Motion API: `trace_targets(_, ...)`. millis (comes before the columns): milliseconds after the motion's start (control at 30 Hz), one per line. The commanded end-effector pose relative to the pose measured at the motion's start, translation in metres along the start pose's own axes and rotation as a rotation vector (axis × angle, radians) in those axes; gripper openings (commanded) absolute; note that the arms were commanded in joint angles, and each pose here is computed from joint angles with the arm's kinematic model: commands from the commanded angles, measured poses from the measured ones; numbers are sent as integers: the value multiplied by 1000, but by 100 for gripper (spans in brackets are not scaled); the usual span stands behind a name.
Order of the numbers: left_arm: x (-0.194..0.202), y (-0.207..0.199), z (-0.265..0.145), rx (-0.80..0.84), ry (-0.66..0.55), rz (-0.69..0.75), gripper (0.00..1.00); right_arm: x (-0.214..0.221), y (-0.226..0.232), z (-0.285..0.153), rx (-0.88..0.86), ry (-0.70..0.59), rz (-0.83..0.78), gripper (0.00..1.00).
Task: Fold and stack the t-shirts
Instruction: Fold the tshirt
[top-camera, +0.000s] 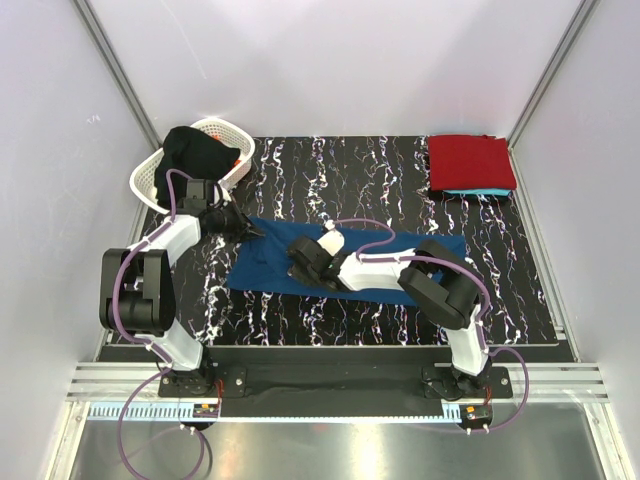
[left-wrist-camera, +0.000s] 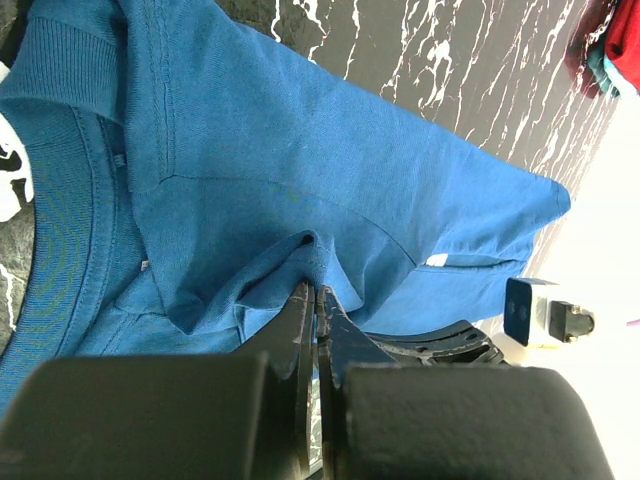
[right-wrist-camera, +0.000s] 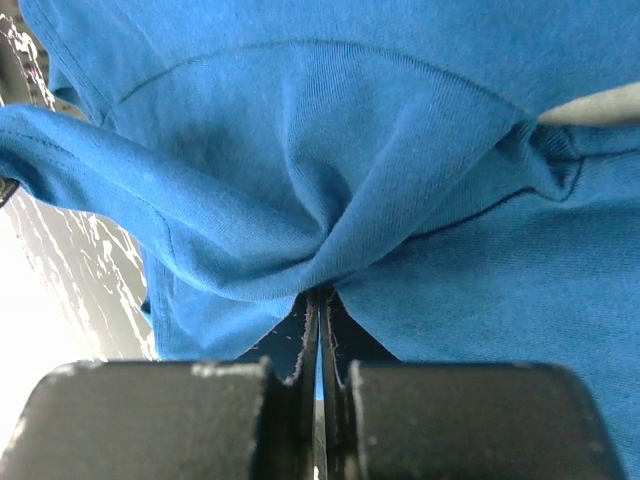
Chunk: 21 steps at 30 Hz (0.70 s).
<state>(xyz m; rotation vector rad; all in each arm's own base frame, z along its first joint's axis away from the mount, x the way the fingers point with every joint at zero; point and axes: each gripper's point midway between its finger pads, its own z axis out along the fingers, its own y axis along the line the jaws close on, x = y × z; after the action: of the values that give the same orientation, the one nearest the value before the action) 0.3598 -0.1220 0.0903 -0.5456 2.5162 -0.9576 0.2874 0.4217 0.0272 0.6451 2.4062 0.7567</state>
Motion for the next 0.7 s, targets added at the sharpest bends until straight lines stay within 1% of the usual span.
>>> trace_targets(0, -14, -18, -10, 58, -58, 68, 0, -18, 16, -11, -30, -85, -17, 0)
trace_targets(233, -3, -14, -21, 30, -53, 73, 0, -37, 11, -42, -51, -140, -17, 0)
trace_targets(400, 24, -6, -26, 24, -25, 92, 0, -36, 4, -56, -72, -124, -3, 0)
trace_targets(433, 35, -2, -25, 14, -2, 93, 0, -36, 2, -58, -73, -121, -1, 0)
trace_targets(467, 39, -2, -28, 12, -2, 103, 0, -34, -7, -59, -59, -114, -6, 0)
trace_targets(500, 43, 2, -29, -7, 2, 116, 0, -37, 4, -64, -105, -119, 14, 0)
trace_targets(533, 53, 9, -29, -32, 24, 112, 0, -38, 3, -65, -107, -120, 17, 0)
trace_targets(667, 65, 24, -37, -92, 18, 123, 1, -36, -7, -69, -106, -107, 13, 0)
